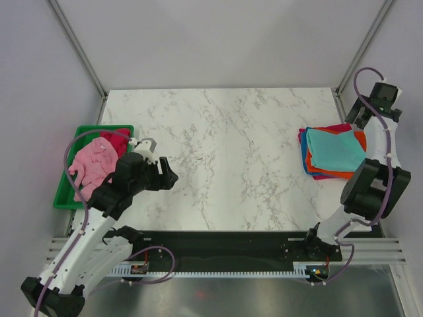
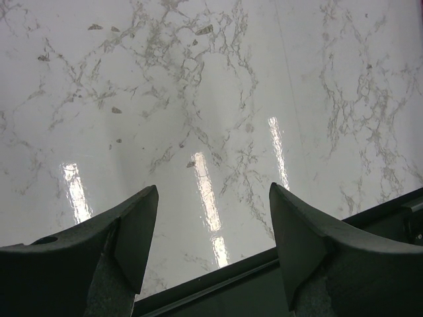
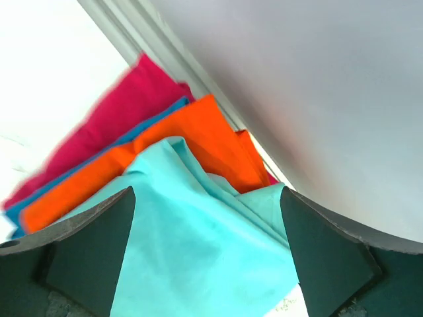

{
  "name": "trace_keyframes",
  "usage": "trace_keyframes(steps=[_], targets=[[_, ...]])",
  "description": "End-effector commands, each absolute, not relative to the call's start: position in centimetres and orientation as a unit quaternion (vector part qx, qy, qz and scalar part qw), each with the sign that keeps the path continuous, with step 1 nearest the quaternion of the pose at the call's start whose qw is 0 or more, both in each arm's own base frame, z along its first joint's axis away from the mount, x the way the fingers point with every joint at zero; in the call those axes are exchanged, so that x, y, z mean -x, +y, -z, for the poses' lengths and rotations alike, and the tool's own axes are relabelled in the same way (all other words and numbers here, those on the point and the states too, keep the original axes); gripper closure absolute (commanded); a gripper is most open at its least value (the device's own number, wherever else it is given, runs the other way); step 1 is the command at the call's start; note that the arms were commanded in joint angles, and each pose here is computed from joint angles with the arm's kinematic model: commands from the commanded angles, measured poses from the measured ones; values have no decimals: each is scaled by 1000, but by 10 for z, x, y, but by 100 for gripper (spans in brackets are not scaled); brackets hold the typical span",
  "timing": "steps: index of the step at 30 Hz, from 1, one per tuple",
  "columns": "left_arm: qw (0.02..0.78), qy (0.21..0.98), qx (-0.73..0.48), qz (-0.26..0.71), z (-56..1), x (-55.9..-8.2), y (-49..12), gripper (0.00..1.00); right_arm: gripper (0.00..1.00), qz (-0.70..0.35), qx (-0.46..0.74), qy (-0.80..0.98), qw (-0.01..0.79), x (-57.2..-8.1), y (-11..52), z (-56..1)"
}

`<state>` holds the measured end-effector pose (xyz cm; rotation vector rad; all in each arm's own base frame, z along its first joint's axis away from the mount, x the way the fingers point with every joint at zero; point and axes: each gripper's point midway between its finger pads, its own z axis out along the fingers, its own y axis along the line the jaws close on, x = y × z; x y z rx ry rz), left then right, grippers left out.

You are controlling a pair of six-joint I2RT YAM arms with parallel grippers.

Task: Fold and stack the t-shirts
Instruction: Neatly place the folded tshirt to the corner

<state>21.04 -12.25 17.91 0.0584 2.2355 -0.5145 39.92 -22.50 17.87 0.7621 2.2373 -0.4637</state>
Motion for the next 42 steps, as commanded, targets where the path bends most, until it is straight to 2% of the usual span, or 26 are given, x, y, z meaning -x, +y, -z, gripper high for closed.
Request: trace_keyframes(steps=[1,3,4,6,7,8,11,14,18,25,30,31,33,34,35,38,42], targets=[[429,881,-26,197,-183,-216,-120,24,2,179,-324,837,403,-383,-220,-219],[431,880,-27,197,-184,-215,-120,24,2,148,-316,845,406,-380,-205,-212],[432,879,-27,199,-185,-215,-120,24,2,84,-287,847,439,-392,-182,-221],[433,879,-28,199,-185,-215,-121,24,5,16,-264,857,443,-397,-157,-206],[430,880,-28,199,-184,-215,-121,24,11,-41,-243,861,445,-405,-137,-202],[429,881,-29,200,-184,-215,-122,24,26,-62,-242,859,447,-410,-131,-198],[428,881,-27,198,-183,-216,-121,25,55,-105,-236,868,424,-418,-119,-172],[432,880,-27,198,-185,-215,-120,25,74,-98,-248,872,410,-423,-130,-153],[434,879,-25,197,-186,-215,-119,25,80,-72,-292,869,394,-415,-166,-130],[427,883,-25,192,-182,-217,-119,25,78,2,-360,869,340,-386,-218,-85],[432,881,-23,193,-184,-216,-118,25,73,66,-376,854,354,-380,-240,-106],[434,879,-23,193,-186,-216,-118,25,64,91,-380,842,372,-376,-248,-126],[436,879,-22,193,-187,-215,-117,25,60,114,-381,821,410,-373,-253,-165],[436,879,-22,193,-187,-215,-117,25,45,123,-383,813,422,-371,-255,-178],[437,878,-22,193,-187,-216,-117,25,35,132,-386,805,432,-367,-256,-189],[439,877,-23,194,-189,-215,-117,25,15,113,-374,789,475,-360,-241,-224],[446,874,-22,194,-192,-214,-116,25,11,9,-344,783,518,-354,-187,-248]])
